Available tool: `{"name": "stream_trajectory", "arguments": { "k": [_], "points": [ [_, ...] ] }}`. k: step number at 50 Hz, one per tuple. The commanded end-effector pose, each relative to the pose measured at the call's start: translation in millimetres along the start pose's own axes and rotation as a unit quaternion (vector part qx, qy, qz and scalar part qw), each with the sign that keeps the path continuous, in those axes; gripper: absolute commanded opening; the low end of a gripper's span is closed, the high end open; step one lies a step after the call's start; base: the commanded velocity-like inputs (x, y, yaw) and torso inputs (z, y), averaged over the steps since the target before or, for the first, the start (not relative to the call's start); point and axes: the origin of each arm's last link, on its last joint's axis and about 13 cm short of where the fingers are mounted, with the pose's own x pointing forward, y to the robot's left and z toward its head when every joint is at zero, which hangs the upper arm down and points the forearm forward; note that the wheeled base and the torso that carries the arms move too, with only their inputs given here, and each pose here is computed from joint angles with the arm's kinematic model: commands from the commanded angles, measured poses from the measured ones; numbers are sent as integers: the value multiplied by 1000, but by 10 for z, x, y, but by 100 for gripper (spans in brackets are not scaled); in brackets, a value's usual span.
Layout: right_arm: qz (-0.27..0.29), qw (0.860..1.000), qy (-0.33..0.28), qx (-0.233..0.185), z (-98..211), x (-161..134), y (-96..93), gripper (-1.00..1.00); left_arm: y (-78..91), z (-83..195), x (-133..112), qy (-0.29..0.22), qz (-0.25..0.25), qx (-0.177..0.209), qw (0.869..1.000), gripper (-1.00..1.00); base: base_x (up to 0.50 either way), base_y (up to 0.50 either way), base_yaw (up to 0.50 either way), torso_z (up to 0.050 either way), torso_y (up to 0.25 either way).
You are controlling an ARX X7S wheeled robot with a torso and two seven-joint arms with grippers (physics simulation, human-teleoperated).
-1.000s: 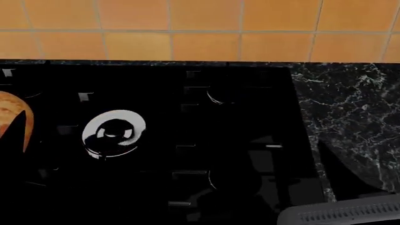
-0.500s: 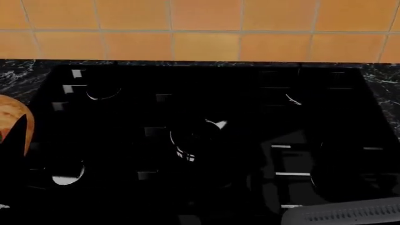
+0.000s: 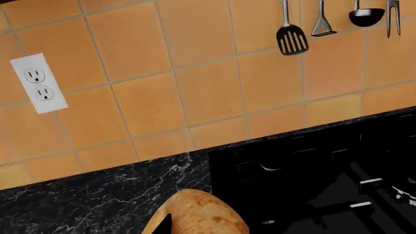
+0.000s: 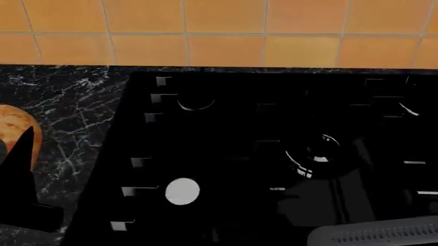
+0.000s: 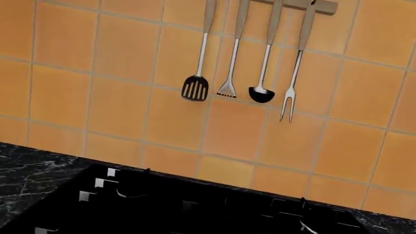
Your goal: Place all breads on the cutting board.
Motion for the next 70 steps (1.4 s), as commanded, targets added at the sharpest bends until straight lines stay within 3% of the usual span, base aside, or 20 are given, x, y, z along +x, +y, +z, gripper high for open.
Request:
{"name": "stream_trajectory", "arguments": {
  "k": [1, 70],
  "points": [
    [-1, 1000, -2, -4, -3, 5, -6, 100, -7, 14, 6, -1, 1, -8, 1000, -100, -1, 500, 0, 0, 0],
    [4, 1000, -4, -6, 3, -15, 7, 100, -8, 23, -15, -6, 3, -12, 1000, -100, -2, 500, 0, 0, 0]
  ]
}}
